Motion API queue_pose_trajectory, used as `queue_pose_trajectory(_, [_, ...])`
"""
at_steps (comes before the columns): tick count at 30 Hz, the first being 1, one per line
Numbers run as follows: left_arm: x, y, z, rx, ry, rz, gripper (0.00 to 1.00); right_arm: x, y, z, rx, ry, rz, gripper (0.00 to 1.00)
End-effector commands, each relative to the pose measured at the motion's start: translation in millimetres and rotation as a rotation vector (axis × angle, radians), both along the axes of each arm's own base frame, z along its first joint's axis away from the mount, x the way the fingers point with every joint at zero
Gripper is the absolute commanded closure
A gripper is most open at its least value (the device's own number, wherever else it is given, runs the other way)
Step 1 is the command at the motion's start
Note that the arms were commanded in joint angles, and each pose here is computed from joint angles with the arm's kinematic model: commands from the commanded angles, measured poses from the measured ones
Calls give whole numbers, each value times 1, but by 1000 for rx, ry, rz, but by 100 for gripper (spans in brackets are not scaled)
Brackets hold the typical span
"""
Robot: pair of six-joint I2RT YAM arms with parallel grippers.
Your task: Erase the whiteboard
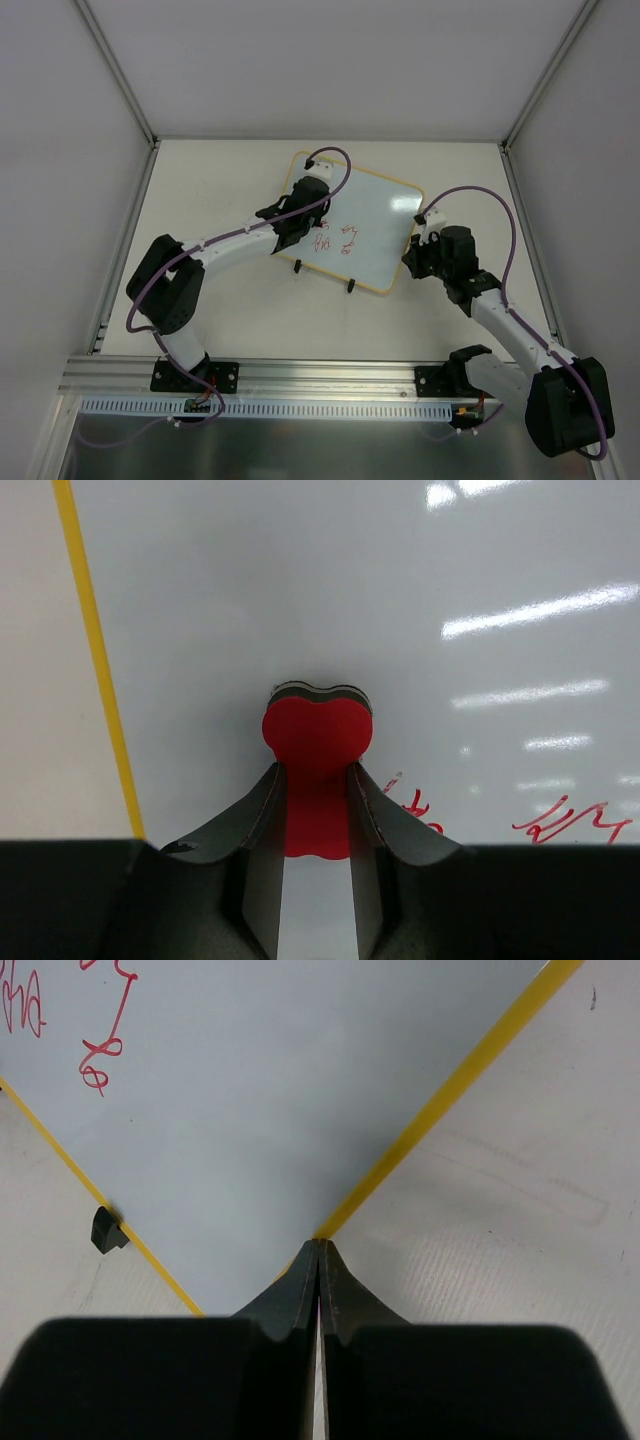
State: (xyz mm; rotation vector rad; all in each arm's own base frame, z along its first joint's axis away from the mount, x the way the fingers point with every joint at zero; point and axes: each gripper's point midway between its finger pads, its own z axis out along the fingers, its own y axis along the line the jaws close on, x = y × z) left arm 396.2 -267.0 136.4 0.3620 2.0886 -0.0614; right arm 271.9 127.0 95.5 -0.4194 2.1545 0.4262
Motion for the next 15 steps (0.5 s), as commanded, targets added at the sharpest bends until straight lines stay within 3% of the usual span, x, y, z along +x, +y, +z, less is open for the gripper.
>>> queue_pose_trajectory(1, [-37,-3,-52,-18,148,16,100,-1,5,1,-5,-7,25,100])
queue_pose_trajectory(4, [-67,-25,-75,-8,182,-18,100,-1,7,2,4,-5,31,100])
queue_pose_trajectory(8, [-84,-35,-102,-90,272,-4,100,0,7,2,1,-4,29,100])
queue_pose_trajectory(15, [-70,-32,-74,-114,181,30,100,-1,7,2,3,-3,31,100])
